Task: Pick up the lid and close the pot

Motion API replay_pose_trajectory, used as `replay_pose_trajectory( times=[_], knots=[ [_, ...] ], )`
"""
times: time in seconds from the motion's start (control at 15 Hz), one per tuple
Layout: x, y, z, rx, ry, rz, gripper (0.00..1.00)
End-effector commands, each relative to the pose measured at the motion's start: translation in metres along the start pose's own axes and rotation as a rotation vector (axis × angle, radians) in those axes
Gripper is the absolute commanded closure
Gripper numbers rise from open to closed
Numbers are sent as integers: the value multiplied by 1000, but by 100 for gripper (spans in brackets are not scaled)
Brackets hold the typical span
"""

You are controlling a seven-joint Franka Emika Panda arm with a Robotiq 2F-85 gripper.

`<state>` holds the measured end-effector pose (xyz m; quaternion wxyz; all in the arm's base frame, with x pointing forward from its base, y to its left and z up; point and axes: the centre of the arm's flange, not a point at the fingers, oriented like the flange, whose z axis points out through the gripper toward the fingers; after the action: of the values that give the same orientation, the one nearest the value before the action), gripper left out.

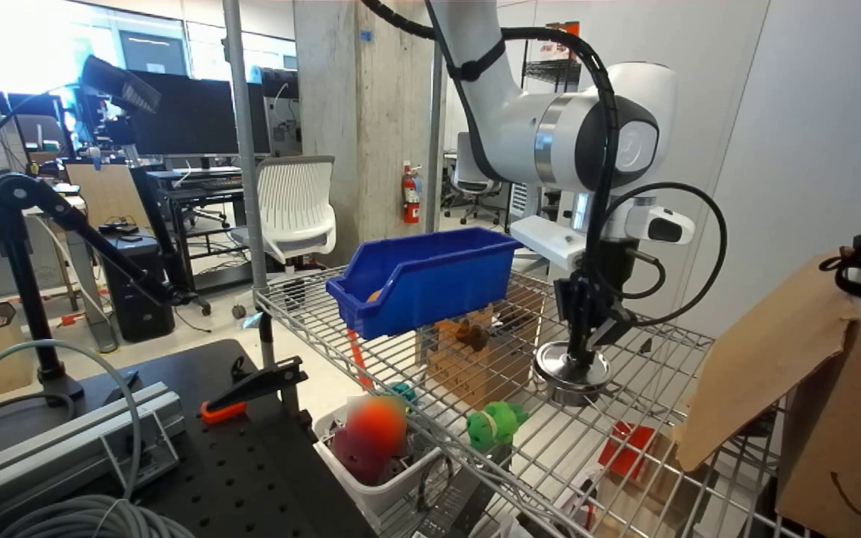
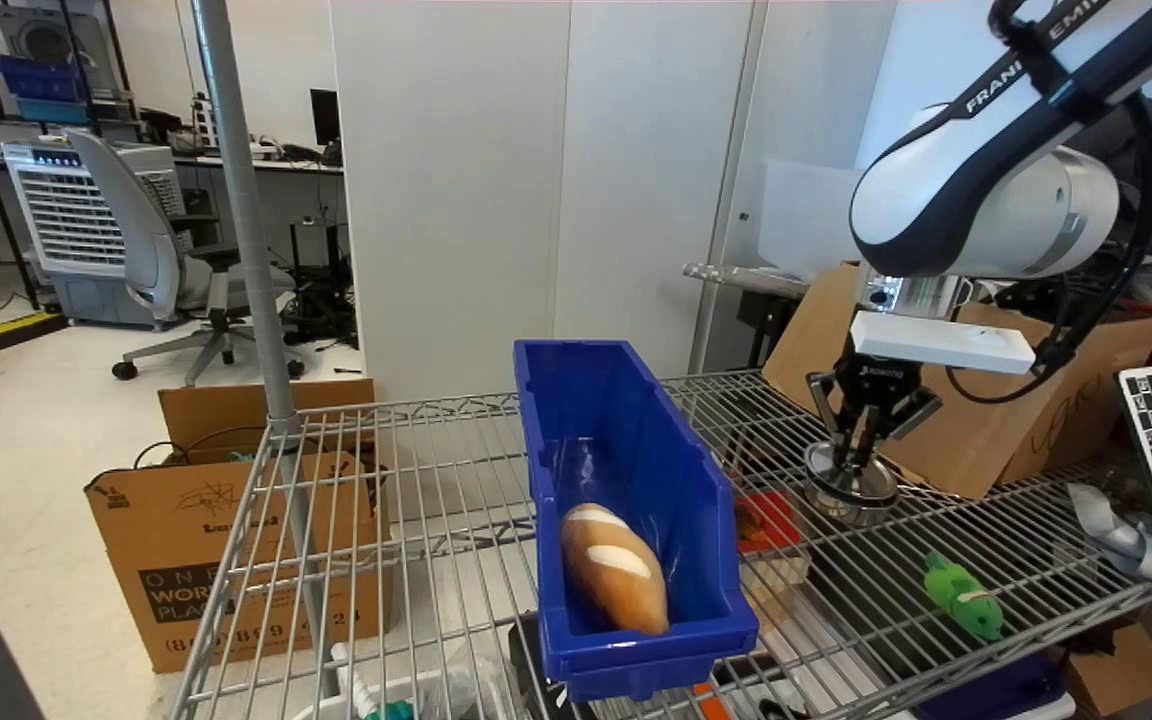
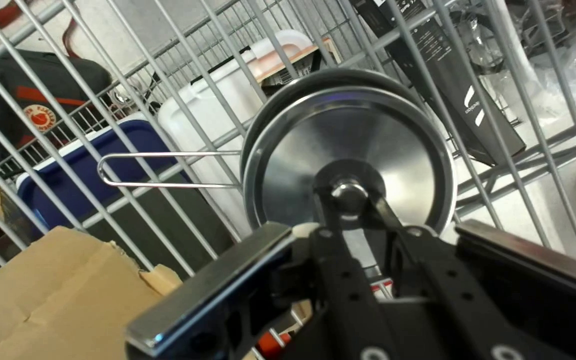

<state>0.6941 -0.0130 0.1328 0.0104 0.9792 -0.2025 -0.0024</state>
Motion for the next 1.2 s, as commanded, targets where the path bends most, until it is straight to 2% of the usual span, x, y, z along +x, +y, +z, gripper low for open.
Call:
replay_pose_trajectory(
  times=[0.0, 0.87, 0.93, 1.0, 1.13],
  knots=[
    [14, -12, 7, -11, -23, 12, 95],
    [0, -8, 1, -1, -60, 13, 94],
    [-1, -8, -1, 0, -59, 14, 55],
    [-1, -8, -2, 2, -59, 14, 54],
    [-5, -9, -7, 11, -60, 13, 41]
  ],
)
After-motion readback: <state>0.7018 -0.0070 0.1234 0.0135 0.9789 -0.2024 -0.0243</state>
